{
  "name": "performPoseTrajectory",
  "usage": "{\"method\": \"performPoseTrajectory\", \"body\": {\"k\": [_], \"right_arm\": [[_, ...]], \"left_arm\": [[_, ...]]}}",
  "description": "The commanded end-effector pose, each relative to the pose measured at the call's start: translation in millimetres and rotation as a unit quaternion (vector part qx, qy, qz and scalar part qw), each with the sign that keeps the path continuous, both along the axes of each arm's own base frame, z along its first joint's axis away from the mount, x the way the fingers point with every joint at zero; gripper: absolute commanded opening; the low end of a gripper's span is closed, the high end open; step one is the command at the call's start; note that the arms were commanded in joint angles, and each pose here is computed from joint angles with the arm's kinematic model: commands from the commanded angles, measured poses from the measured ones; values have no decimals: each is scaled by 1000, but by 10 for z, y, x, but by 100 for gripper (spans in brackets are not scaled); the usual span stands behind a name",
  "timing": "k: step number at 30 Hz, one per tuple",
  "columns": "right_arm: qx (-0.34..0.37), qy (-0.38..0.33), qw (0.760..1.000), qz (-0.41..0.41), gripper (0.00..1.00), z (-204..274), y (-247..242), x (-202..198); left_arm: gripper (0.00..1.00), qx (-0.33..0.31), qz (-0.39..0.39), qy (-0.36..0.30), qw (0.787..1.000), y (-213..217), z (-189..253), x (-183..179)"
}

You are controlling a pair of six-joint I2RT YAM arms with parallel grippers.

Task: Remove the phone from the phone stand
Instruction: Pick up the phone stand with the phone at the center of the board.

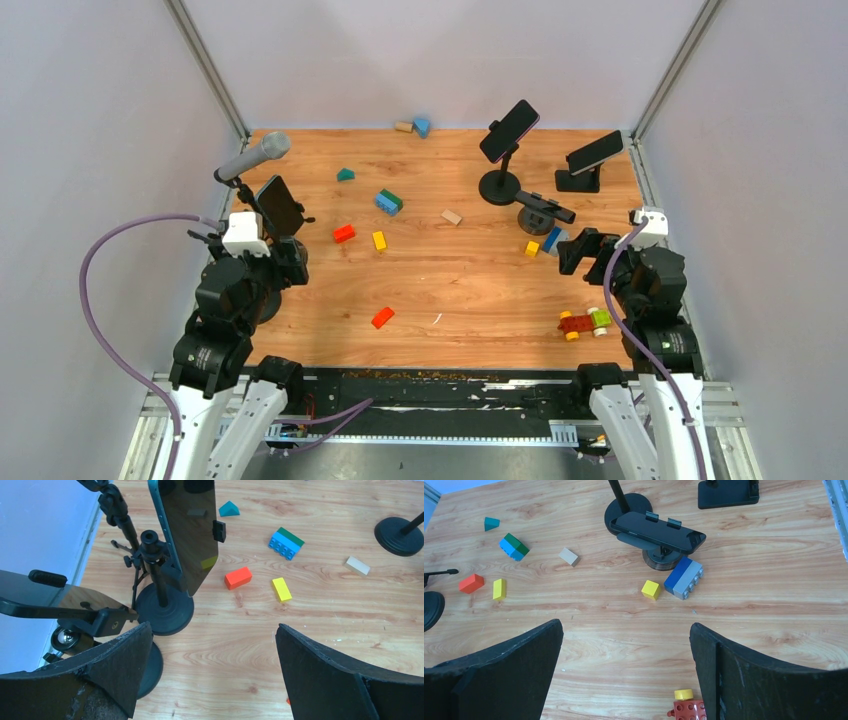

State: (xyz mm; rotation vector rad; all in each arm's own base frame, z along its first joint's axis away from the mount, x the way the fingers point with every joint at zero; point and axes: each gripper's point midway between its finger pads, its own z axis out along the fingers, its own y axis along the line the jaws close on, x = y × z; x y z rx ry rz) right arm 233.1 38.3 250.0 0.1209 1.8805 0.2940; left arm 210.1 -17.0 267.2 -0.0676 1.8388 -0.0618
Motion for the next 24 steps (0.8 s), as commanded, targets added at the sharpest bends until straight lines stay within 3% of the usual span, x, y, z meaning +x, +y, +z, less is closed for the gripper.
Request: {"method": "performPoseTrajectory", "body": {"k": [1,12,24], "right_arm": [[10,-16,1000,9,100,109,40,22],[33,1,999,40,100,41,179,63],[42,34,999,-1,100,-52,84,178]], "left_arm": [[100,-7,26,-7,1000,72,41,15],[100,-11,17,-7,1000,35,43,24],[100,-11,18,-4,1000,36,29,33]]}}
